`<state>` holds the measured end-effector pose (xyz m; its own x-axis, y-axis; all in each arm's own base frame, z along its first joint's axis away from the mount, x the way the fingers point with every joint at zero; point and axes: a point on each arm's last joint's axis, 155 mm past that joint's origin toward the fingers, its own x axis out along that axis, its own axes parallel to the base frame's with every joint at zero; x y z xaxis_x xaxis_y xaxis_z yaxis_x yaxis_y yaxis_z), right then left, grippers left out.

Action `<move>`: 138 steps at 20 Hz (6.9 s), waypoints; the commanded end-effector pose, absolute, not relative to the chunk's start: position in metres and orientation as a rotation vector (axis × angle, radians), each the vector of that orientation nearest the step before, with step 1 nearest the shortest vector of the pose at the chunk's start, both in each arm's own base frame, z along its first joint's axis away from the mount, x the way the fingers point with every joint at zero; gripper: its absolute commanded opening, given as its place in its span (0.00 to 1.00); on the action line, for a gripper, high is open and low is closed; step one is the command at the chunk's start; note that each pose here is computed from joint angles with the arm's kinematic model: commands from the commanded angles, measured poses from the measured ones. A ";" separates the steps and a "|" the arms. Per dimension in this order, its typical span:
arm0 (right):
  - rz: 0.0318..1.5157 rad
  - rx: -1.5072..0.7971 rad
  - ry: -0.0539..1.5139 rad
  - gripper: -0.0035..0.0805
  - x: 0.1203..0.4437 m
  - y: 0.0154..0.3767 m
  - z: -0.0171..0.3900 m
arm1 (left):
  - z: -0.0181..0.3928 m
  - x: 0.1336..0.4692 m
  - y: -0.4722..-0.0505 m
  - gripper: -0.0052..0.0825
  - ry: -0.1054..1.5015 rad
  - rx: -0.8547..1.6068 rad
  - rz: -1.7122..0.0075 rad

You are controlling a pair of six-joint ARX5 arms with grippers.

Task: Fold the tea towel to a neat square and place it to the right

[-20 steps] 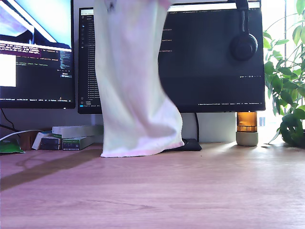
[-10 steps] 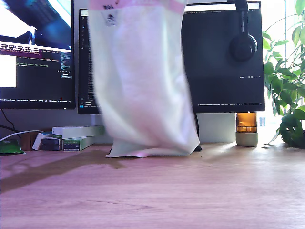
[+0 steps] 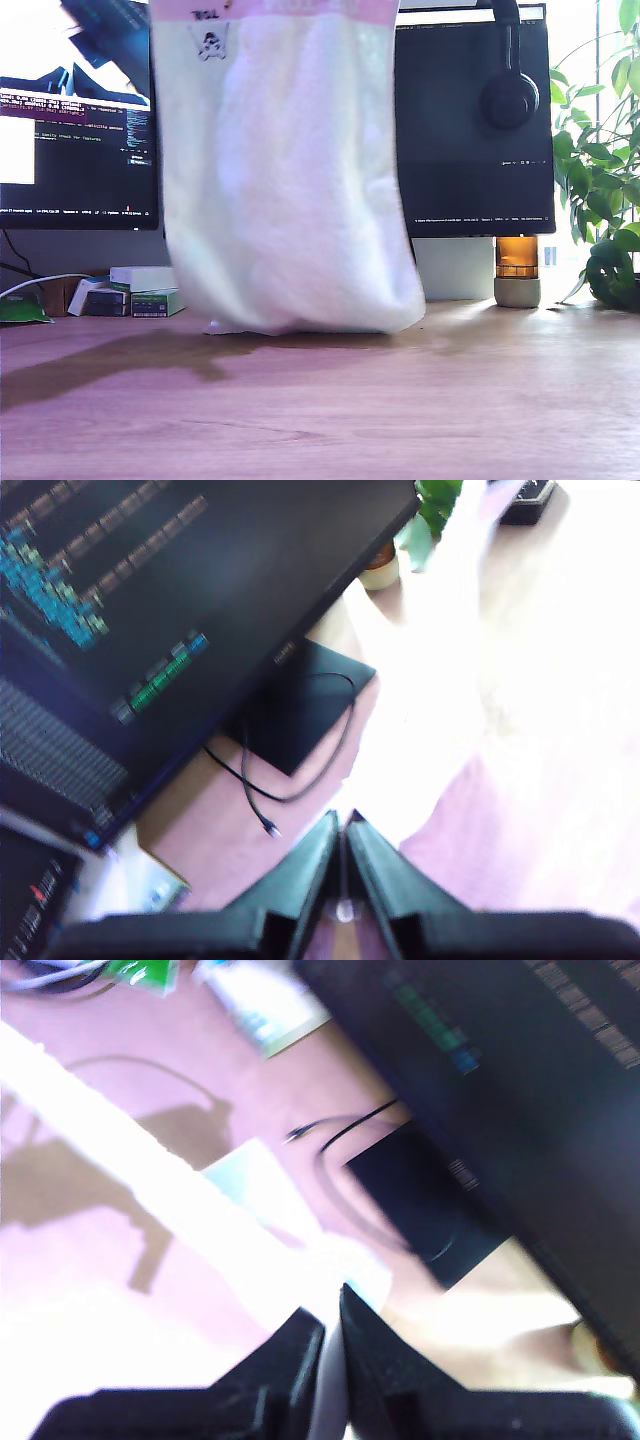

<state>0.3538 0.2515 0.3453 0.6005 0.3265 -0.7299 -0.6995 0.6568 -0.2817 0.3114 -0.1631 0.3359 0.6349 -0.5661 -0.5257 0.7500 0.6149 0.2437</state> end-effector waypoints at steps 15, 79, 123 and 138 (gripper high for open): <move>0.578 -0.492 0.902 0.03 0.206 0.171 0.181 | 0.174 0.176 -0.163 0.04 0.832 0.216 -0.933; 0.556 -0.461 0.962 0.03 0.330 0.191 0.073 | 0.087 0.323 -0.193 0.04 0.708 0.549 -0.746; 0.567 -0.352 1.026 0.03 0.366 0.190 0.090 | 0.094 0.343 -0.203 0.04 0.700 0.290 -0.737; 0.822 -0.186 1.004 0.03 0.282 0.204 0.061 | 0.065 0.259 -0.220 0.04 0.759 0.058 -0.927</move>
<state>0.2945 0.2038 0.0741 0.3181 0.5173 -0.7945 -0.6867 0.7035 0.1831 0.2723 -0.2170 0.0760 0.4056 -0.6900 -0.5994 0.7355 0.6358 -0.2342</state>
